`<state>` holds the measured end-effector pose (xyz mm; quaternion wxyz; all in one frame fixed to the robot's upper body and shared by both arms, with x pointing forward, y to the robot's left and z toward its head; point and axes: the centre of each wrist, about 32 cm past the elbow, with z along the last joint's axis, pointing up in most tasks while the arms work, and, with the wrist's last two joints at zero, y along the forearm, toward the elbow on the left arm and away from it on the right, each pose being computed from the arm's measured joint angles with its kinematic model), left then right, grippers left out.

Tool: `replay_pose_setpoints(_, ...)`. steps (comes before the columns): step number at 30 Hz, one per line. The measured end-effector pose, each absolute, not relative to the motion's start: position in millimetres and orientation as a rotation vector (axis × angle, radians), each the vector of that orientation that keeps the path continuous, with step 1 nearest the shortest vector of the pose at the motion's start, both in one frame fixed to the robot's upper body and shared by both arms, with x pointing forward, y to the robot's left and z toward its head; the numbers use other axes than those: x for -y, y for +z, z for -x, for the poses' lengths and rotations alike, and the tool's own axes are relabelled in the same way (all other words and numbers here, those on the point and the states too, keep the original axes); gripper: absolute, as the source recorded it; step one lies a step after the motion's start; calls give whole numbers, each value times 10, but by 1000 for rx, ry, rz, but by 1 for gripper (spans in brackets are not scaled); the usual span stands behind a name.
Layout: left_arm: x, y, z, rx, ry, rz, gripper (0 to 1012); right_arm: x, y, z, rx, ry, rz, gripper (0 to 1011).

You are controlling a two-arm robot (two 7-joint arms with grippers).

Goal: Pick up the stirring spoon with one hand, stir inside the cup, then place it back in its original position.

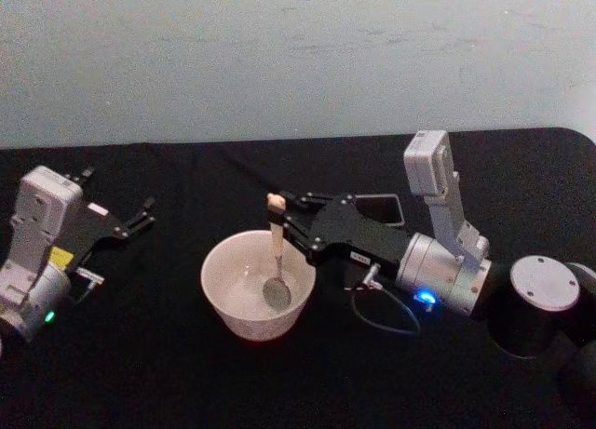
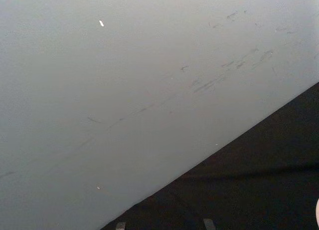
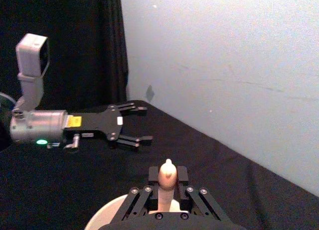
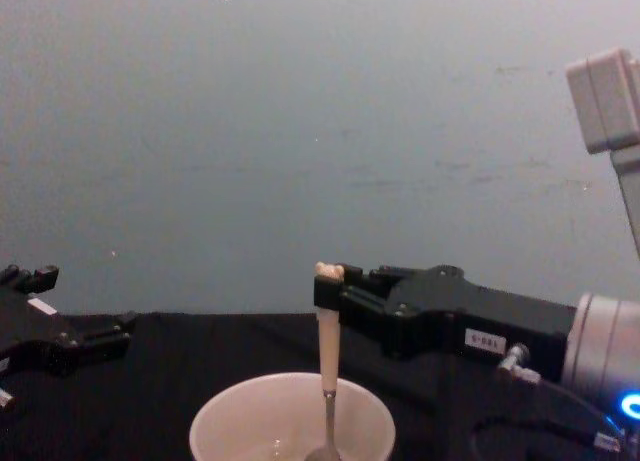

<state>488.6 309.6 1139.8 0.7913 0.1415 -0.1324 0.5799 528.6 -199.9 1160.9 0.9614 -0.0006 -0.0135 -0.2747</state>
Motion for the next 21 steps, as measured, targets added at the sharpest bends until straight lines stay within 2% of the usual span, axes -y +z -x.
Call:
replay_pose_setpoints(11, -3097, 11398, -4886, 285, 1248, -305, 1001, 1868, 11557, -5257, 0, -507, -18, 214)
replay_pose_setpoints(21, -3097, 11397, -4886, 285, 1248, -305, 1001, 1792, 11549, -5339, -1, -545, -46, 214)
